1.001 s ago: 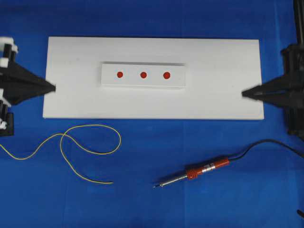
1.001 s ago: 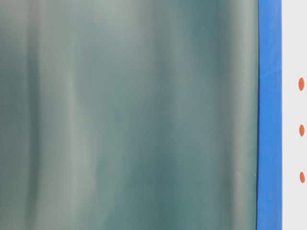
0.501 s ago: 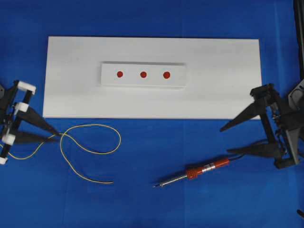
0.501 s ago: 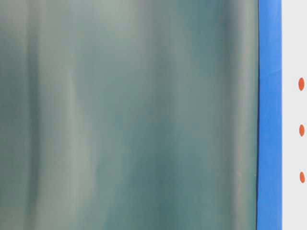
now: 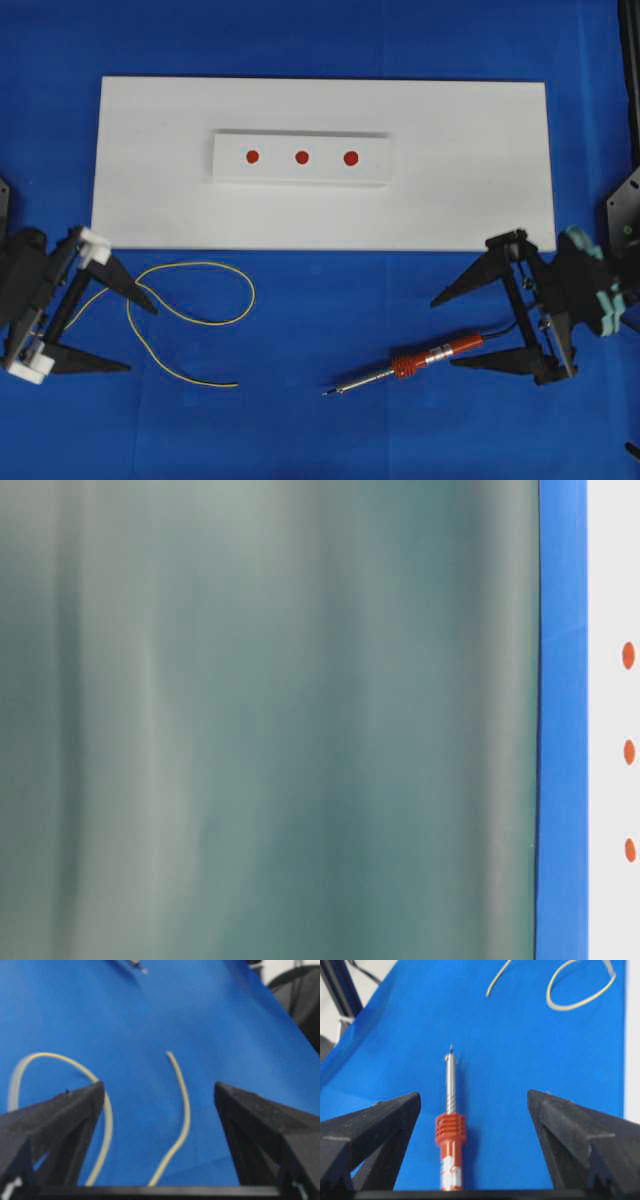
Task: Touch the tip of the soldering iron to the tip of the solder at the mark.
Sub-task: 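Lower both open grippers toward the yellow wire and red soldering iron, then close left gripper on yellow wire, right gripper on red iron handle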
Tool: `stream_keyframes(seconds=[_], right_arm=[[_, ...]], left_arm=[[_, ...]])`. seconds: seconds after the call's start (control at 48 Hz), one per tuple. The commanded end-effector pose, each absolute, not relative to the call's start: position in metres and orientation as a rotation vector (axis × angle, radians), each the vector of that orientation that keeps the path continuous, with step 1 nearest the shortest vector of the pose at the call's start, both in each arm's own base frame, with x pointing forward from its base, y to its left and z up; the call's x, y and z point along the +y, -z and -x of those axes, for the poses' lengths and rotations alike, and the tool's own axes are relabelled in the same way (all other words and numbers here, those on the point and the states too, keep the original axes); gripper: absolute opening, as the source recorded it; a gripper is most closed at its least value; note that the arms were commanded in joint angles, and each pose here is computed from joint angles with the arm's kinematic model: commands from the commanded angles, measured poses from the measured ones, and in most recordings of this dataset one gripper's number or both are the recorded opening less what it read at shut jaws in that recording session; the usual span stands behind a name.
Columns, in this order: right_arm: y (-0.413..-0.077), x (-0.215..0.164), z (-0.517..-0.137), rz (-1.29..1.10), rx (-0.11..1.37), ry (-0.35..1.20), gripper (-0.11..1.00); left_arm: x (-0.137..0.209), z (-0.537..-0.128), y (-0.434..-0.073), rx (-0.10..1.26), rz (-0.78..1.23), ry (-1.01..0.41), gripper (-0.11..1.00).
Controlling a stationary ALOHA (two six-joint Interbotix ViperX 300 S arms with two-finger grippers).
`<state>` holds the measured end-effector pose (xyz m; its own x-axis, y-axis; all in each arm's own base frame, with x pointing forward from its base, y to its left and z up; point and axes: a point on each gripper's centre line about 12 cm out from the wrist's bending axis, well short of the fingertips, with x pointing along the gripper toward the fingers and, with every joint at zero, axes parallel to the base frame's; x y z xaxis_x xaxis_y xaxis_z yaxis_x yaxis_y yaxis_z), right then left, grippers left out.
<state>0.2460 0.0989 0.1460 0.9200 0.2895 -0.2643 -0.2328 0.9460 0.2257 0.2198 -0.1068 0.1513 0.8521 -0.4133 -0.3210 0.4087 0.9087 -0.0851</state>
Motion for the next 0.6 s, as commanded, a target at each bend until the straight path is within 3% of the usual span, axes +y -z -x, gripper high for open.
stream_keyframes(seconds=[0.0,0.584], right_arm=[[-0.138,0.104,-0.250,-0.209,0.301,-0.258,0.90],[-0.069,0.135,-0.267,-0.252,0.458,-0.231,0.90]], left_arm=[[-0.116,-0.223,-0.143,0.344,0.009,0.459,0.85],[-0.138,-0.242,-0.071,0.443,-0.026,0.489,0.76]])
